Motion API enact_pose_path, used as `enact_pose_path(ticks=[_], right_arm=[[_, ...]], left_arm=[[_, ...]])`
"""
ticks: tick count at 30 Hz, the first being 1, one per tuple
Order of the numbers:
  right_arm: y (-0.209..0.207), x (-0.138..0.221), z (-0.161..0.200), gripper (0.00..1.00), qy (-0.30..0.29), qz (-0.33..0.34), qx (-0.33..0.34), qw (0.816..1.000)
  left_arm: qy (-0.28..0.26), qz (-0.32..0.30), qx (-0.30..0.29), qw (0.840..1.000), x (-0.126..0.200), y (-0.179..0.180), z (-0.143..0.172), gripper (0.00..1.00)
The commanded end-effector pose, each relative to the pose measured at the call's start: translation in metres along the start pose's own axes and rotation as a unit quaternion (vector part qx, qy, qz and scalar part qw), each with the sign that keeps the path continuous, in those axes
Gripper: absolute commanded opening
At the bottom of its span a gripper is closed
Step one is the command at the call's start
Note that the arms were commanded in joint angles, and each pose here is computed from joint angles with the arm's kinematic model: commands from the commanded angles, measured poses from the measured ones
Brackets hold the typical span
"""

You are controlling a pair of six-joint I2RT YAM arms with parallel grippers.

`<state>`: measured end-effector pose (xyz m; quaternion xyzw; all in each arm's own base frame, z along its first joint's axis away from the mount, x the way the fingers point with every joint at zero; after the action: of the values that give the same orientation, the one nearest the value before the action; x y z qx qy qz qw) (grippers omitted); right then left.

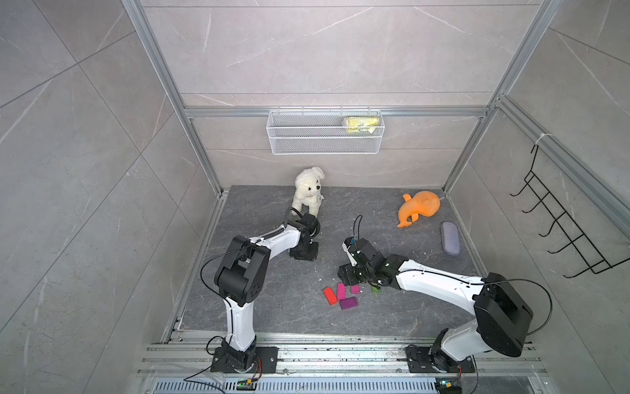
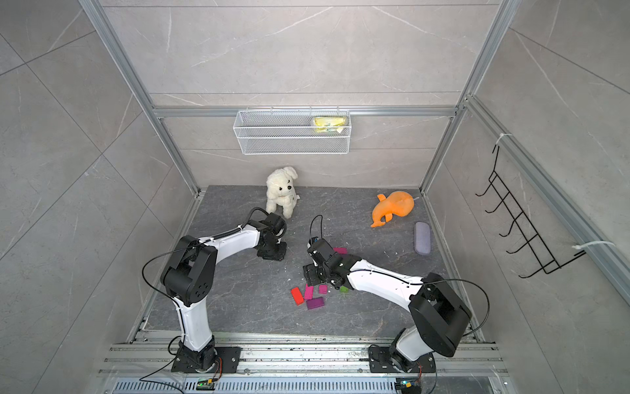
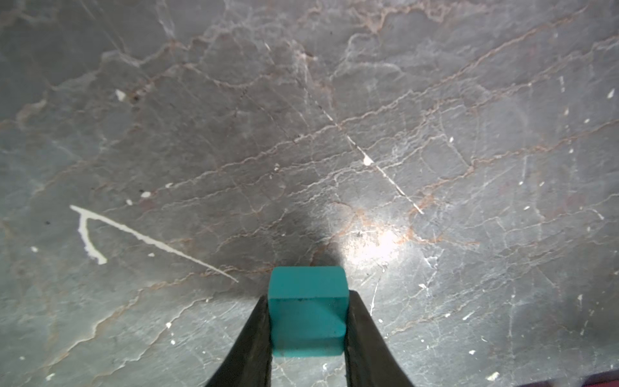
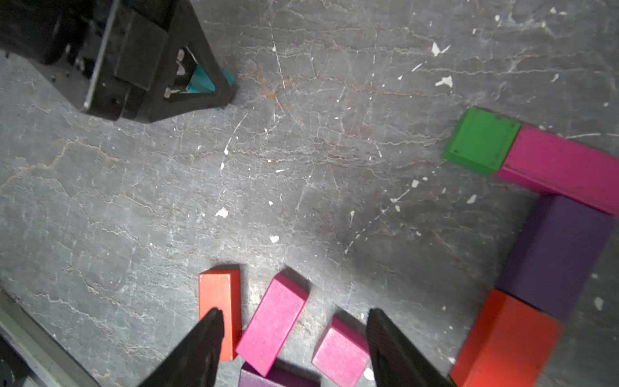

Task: Assemble the number 7 with building blocks
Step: Place the building block at the center of the board, then pick up the building block from the center of the board.

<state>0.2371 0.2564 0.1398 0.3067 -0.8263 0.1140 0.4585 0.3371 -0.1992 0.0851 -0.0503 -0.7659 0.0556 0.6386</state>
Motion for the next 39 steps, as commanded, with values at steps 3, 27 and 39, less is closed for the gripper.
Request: enact_pose_path(ticks=[3, 27, 39], right_arm=[[0.012, -0.003, -0.001, 0.70, 0.023, 0.015, 0.042, 0.999], [0.034, -0.010, 0.001, 0.70, 0.039, 0.008, 0.089, 0.995], [0.065, -0.025, 0.012, 0.69, 0.091, 0.015, 0.151, 0.984]], left_arm=[[0.002, 0.012, -0.012, 1.000, 0.001, -0.005, -0.007, 0.17], [-0.003, 0.028, 0.040, 0.999, 0.014, -0.007, -0.007, 0.62], [-0.121, 0.009, 0.118, 0.986, 0.078, 0.041, -0.004, 0.99]])
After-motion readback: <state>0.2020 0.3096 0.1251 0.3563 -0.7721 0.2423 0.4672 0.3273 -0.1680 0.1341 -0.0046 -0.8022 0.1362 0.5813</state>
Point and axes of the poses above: each gripper's point midway between its finger pads, its own x axis back along the fingers, its own y axis along the line the jaws close on, z = x × y, the point moved 6 cm from there along x, back along the fingers, and after that the axes turned 13 degrees about x, right-handed, at the moved point
